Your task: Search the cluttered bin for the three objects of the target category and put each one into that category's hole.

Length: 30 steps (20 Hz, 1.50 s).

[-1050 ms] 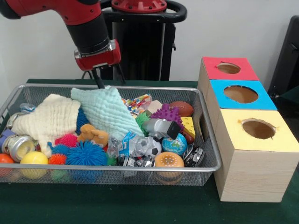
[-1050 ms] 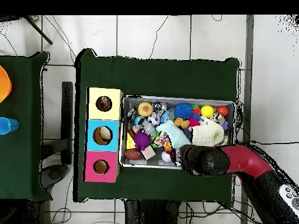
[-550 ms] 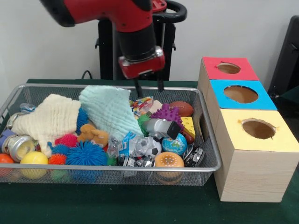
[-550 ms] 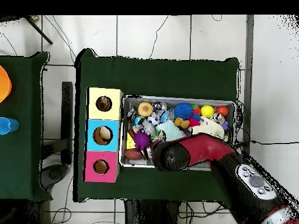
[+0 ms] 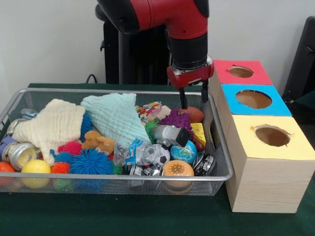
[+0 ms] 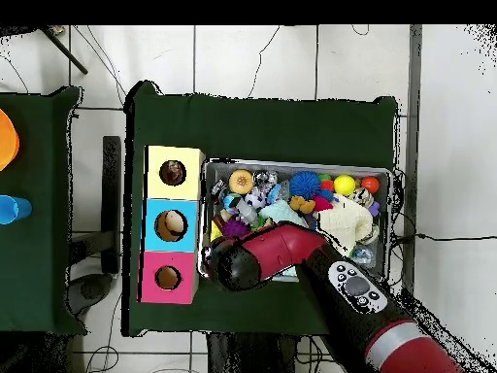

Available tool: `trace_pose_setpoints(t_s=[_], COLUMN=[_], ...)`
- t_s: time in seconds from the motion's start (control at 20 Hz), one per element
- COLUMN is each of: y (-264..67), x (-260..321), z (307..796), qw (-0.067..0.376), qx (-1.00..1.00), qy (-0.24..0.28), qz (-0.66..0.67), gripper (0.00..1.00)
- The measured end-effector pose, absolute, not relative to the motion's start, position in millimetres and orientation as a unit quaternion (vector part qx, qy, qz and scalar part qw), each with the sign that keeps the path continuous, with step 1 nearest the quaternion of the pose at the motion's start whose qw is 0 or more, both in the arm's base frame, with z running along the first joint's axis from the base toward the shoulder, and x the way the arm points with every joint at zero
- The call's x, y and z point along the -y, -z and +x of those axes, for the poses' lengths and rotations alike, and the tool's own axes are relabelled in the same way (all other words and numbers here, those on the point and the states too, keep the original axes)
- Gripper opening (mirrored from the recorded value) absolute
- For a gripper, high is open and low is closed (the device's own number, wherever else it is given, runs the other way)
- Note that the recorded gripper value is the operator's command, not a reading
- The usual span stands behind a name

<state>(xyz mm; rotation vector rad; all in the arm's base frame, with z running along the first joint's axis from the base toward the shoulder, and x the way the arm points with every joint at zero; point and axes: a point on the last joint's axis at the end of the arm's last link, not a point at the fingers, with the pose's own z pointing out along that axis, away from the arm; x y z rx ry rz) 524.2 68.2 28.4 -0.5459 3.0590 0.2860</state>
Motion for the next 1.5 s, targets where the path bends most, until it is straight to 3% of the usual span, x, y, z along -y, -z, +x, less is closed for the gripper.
trace_pose_setpoints(t_s=[0.85,1.5], y=[-24.4,-26.6], x=[-9.6,-0.9], z=[516.5,519.3], qw=[-0.009,-0.010], qx=[-0.993,-0.994], qy=[-0.069,-0.073], qz=[-0.098,-0.076], gripper=[1.00,1.00])
